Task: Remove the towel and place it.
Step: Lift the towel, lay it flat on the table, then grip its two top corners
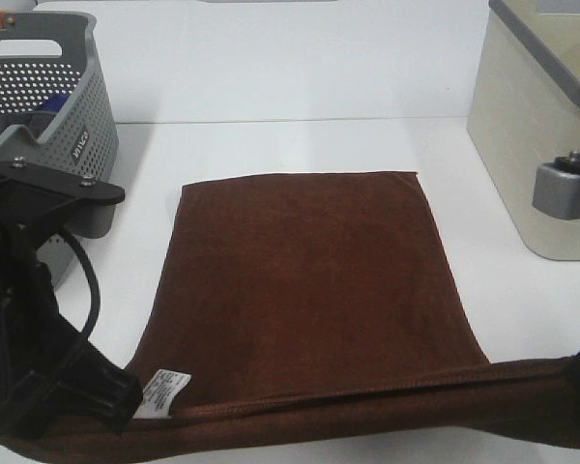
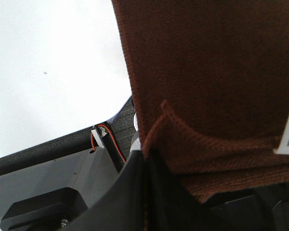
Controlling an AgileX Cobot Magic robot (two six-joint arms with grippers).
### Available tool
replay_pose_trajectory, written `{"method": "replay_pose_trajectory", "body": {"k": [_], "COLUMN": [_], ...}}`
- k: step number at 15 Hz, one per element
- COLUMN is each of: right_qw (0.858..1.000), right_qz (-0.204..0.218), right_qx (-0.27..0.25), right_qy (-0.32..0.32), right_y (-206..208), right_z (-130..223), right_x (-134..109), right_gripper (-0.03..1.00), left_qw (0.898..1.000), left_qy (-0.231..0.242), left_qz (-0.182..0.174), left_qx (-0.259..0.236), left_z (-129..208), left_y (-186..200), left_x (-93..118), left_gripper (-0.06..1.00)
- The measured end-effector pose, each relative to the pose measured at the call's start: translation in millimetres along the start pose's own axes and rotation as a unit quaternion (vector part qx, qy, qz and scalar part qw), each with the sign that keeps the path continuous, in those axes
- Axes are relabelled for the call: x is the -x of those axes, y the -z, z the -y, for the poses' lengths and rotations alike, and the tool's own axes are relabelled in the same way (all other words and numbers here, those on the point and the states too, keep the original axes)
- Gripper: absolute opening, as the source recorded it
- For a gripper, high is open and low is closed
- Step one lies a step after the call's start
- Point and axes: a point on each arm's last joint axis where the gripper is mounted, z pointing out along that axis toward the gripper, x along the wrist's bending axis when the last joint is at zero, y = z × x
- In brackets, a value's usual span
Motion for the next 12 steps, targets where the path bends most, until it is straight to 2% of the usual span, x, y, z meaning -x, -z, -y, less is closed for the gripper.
{"method": "replay_pose_trajectory", "body": {"k": [1, 2, 5, 6, 8, 12], "right_qw": [1.0, 1.0, 1.0, 1.0, 1.0, 1.0], "right_qz": [0.008, 0.011, 0.011, 0.011, 0.011, 0.011], "right_qx": [-0.002, -0.005, -0.008, -0.008, -0.009, -0.005], "right_qy": [0.003, 0.004, 0.004, 0.004, 0.004, 0.003], "right_y": [0.0, 0.0, -0.2, -0.2, -0.5, -0.7], "right_z": [0.4, 1.0, 1.6, 1.6, 1.7, 1.2], "right_x": [1.4, 2.0, 2.1, 2.1, 2.2, 2.2], "right_gripper": [0.15, 0.24, 0.62, 0.69, 0.73, 0.73], "left_qw": [1.0, 1.0, 1.0, 1.0, 1.0, 0.999], "left_qy": [0.0, 0.002, 0.005, 0.005, 0.005, -0.001], "left_qz": [-0.004, -0.003, 0.006, 0.009, 0.01, 0.017], "left_qx": [-0.006, -0.014, -0.013, -0.01, -0.008, 0.031], "left_z": [1.3, 2.7, 2.6, 2.0, 1.6, -5.4], "left_y": [-0.7, -0.7, -0.7, -0.7, -0.7, -0.5], "left_x": [-0.8, -0.6, 1.0, 1.5, 1.8, 3.1], "left_gripper": [0.06, 0.15, 0.63, 0.72, 0.76, 0.74]}}
